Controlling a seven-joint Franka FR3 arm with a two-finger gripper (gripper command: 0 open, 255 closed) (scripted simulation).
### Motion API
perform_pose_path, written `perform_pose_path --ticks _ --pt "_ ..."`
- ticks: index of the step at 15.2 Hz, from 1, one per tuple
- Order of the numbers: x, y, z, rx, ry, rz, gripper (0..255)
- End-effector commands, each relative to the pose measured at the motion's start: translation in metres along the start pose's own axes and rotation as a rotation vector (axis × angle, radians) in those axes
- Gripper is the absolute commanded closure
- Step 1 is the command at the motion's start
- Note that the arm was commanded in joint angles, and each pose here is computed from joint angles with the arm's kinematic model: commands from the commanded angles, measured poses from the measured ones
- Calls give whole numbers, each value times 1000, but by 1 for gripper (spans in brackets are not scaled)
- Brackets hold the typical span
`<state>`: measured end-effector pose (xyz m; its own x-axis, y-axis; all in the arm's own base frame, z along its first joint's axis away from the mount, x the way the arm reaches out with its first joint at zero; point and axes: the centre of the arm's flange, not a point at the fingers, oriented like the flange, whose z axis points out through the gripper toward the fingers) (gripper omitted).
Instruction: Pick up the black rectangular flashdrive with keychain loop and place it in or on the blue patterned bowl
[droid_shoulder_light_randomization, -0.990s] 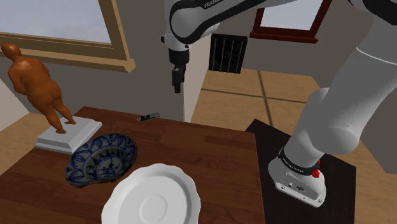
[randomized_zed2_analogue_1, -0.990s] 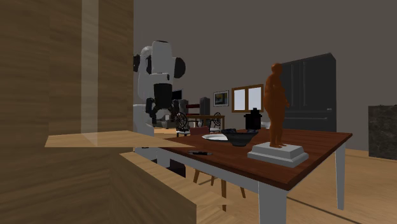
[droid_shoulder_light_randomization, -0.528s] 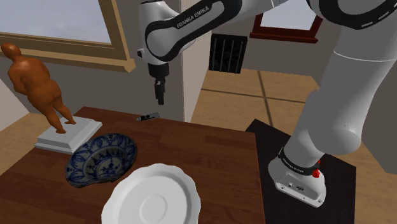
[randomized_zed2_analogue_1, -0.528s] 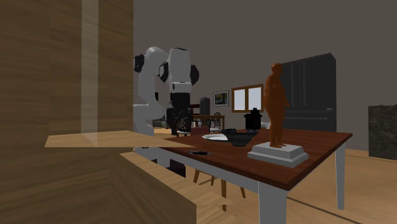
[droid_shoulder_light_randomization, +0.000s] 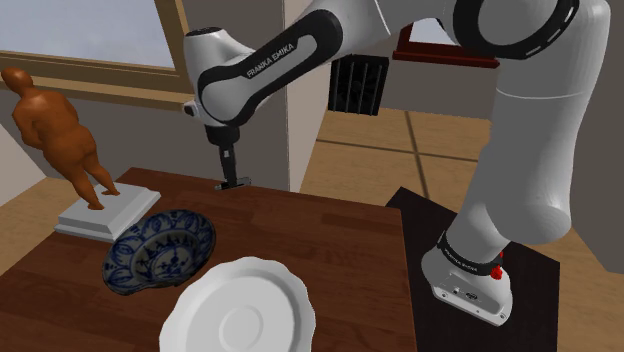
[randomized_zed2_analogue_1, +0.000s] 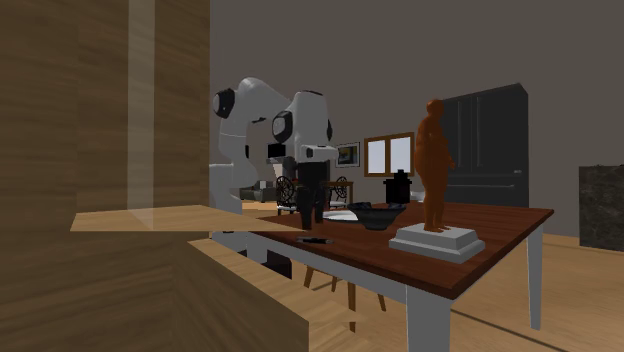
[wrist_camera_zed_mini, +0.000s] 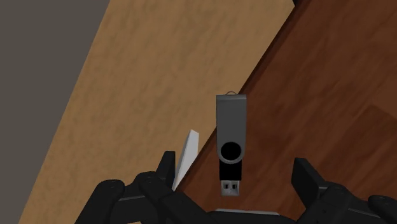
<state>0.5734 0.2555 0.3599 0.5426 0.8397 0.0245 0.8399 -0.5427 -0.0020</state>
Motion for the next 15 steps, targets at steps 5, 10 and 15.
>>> perform_pose_path --ticks 5,10,15 --pt "2 0 35 0 0 -5 0" --pt "2 0 35 0 0 -5 0" --pt "2 0 35 0 0 -5 255"
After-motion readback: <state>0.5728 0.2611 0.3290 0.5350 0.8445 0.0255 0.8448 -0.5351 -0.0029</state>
